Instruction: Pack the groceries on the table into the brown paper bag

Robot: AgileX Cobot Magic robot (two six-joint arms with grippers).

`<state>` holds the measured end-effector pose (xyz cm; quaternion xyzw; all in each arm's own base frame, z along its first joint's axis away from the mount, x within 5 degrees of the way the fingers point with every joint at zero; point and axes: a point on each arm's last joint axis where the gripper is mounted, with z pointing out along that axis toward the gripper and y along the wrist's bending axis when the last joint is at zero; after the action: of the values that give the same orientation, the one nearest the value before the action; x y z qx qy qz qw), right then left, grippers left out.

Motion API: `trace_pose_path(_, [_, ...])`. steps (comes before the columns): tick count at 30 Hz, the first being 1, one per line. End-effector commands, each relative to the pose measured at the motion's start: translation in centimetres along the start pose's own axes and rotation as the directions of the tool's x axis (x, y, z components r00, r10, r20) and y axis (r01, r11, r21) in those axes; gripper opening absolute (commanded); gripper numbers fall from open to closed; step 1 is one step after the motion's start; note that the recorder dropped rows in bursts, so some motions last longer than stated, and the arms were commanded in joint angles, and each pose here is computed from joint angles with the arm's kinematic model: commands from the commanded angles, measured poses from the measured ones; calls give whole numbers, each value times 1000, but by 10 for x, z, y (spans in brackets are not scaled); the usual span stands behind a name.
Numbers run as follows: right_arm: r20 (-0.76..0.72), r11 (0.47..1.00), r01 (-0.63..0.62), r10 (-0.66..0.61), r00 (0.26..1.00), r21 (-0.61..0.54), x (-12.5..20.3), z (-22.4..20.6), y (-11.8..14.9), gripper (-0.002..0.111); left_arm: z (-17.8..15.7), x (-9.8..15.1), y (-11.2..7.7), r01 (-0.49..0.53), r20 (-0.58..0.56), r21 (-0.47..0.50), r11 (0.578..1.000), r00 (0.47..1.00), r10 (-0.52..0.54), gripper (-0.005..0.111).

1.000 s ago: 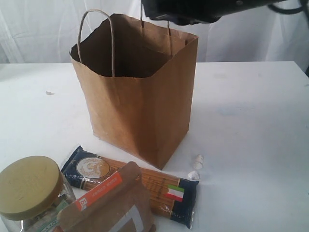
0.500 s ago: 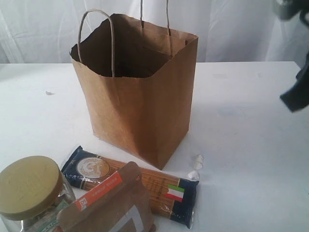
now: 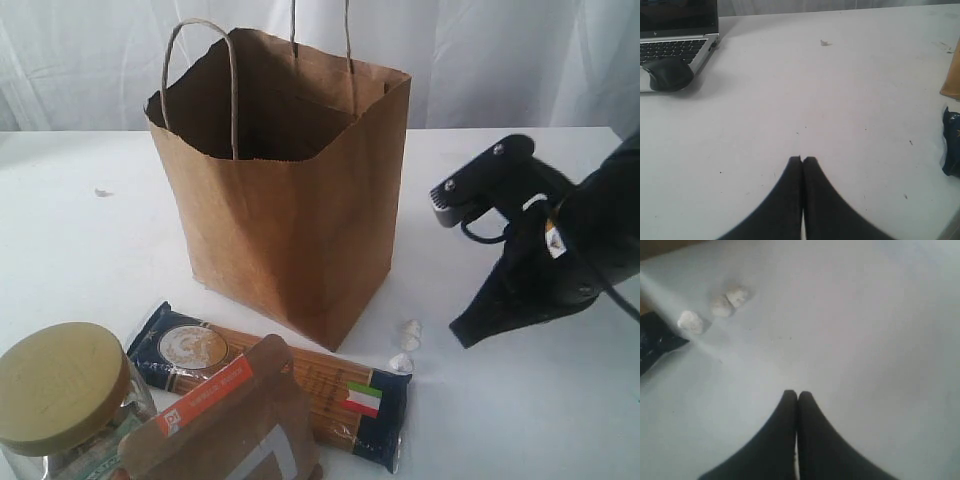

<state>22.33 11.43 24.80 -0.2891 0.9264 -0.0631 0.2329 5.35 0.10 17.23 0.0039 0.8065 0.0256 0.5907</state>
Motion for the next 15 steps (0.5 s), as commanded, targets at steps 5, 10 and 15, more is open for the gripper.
trace_pose_path(5, [-91, 997, -31, 24, 996, -74, -5, 50, 18, 26, 0, 1, 0, 8, 6, 1, 1000, 1000, -8, 0])
trace_pose_path(10, [-39, 983, -156, 153, 987, -95, -17, 70, 24, 42, 0, 1, 0, 8, 6, 1, 1000, 1000, -8, 0])
trace_pose_path(15, [60, 957, -249, 260, 964, -148, -30, 83, 30, 41, 0, 1, 0, 8, 6, 1, 1000, 1000, -8, 0])
